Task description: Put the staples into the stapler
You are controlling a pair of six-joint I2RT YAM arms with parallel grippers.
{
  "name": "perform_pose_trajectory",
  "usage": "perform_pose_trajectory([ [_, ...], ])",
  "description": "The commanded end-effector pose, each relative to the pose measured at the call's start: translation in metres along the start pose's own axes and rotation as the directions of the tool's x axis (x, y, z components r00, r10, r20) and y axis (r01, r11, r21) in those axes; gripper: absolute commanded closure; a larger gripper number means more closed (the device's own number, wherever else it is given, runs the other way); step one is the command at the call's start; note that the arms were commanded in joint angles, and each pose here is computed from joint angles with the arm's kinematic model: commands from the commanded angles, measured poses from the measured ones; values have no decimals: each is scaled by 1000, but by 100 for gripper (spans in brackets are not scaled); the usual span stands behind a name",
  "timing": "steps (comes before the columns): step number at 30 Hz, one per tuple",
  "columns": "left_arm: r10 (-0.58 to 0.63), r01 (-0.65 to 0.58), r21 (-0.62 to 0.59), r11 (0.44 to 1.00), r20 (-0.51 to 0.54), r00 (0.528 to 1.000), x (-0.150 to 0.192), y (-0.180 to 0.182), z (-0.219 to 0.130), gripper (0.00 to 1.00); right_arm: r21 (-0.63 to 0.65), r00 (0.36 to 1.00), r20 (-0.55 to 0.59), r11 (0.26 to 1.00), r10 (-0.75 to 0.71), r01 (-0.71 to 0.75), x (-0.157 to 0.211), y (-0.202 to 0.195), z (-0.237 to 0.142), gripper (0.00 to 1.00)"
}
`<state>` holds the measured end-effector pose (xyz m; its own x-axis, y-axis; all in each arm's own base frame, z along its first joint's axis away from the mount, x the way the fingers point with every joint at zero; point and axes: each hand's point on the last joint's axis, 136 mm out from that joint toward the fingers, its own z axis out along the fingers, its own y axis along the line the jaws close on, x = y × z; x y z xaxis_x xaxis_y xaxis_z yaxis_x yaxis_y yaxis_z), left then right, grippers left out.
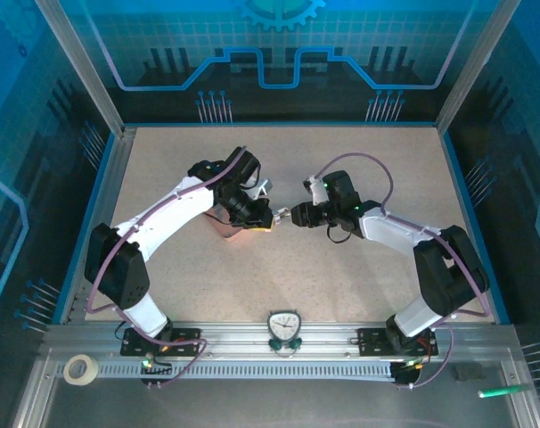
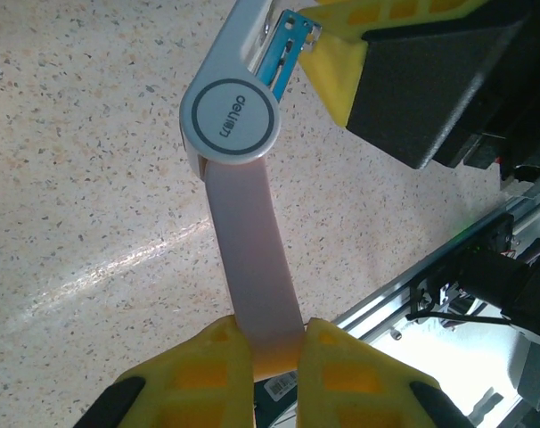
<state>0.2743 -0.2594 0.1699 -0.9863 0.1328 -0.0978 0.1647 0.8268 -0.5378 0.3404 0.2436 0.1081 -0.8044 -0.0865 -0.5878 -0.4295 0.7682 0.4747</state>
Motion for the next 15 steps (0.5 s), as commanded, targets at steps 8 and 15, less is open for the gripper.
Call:
perform_pose_trajectory([
  [8, 23, -21, 72, 997, -22, 1000, 4, -18, -7, 100, -3, 960, 108, 965, -260, 261, -11, 11, -53, 53],
  [15, 35, -32, 94, 995, -30, 999, 3, -23, -7, 100, 56, 612, 184, 630, -769, 774, -11, 49, -85, 49],
])
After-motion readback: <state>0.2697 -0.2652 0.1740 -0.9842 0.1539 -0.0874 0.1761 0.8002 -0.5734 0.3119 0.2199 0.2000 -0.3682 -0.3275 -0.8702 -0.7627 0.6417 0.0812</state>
